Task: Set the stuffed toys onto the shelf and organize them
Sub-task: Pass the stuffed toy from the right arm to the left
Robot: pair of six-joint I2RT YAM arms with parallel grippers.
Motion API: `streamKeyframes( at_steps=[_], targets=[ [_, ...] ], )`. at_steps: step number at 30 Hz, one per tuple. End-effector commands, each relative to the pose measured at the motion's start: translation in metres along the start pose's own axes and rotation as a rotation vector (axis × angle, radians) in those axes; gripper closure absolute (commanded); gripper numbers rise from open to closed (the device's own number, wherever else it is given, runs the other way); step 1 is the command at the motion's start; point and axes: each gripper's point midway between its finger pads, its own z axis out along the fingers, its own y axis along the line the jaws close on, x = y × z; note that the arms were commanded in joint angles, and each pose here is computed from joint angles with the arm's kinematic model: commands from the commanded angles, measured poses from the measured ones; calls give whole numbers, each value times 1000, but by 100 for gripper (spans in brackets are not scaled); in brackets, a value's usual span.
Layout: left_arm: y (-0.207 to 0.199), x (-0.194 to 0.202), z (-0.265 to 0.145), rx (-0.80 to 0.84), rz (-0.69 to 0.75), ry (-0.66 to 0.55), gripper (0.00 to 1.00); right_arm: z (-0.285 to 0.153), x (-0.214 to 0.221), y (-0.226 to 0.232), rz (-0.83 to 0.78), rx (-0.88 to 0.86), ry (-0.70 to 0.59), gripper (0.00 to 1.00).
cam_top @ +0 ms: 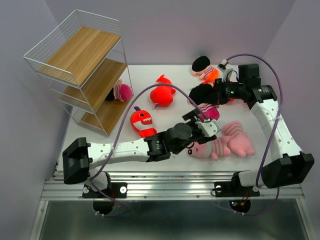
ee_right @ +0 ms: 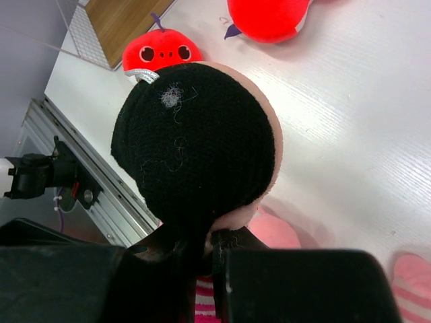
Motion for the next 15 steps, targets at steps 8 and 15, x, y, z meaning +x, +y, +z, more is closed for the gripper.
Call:
streamKeyframes(
  at_steps=[8, 15],
  targets=[
    [10, -29, 20, -61, 91, -60, 15, -4, -13, 19, -35, -41, -25, 100],
    [9, -21, 33, -84, 173, -24, 18, -4, -7, 23, -53, -40, -14, 99]
  ],
)
